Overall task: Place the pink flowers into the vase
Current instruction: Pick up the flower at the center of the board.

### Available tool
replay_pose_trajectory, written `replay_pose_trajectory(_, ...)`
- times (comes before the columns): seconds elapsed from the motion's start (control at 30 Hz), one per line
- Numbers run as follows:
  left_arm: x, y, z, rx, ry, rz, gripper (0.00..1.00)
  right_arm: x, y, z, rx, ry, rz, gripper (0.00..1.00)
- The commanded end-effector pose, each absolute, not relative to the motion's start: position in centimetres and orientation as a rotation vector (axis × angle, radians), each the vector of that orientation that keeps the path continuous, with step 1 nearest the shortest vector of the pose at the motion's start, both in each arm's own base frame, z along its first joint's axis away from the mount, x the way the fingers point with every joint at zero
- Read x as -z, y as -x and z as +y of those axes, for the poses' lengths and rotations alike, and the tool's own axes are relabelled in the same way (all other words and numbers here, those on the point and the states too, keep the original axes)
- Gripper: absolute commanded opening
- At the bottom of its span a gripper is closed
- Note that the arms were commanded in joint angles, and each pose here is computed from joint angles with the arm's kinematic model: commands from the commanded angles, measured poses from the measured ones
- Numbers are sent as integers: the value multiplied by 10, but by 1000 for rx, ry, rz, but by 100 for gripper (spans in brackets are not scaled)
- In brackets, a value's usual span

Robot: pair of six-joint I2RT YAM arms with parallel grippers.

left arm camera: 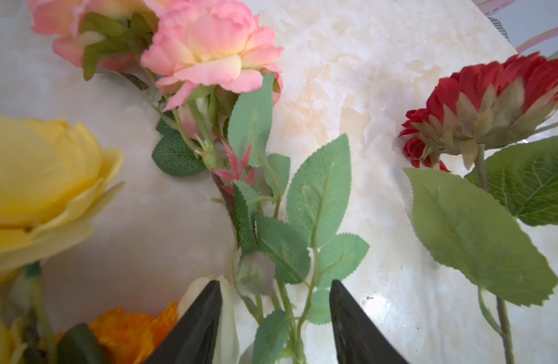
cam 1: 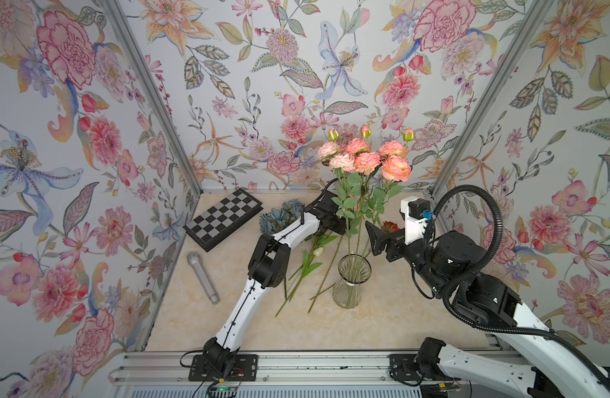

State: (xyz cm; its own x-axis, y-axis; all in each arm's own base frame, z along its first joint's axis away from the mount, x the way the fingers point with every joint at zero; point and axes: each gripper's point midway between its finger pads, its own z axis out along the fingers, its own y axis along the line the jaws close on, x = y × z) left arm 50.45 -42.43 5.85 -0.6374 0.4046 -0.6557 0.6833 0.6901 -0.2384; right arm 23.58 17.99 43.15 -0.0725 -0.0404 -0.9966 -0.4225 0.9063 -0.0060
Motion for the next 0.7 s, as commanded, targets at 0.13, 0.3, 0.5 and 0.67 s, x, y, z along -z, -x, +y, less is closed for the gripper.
replay_pose_trajectory(0.13,-27,-492,-425,580,-891,2368,57,-438,-233,175,-341,332,1620,100)
replay_pose_trajectory(0.3,-20,-489,-428,565,-906,2371,56,-438,-232,174,-347,330,1622,100)
replay_pose_trajectory(0.5,-9,-489,-428,518,-922,2381,56,-440,-231,172,-347,328,1617,100)
replay_pose_trajectory(0.67,-2,-491,-425,428,-944,2387,55,-440,-231,172,-341,335,1616,100)
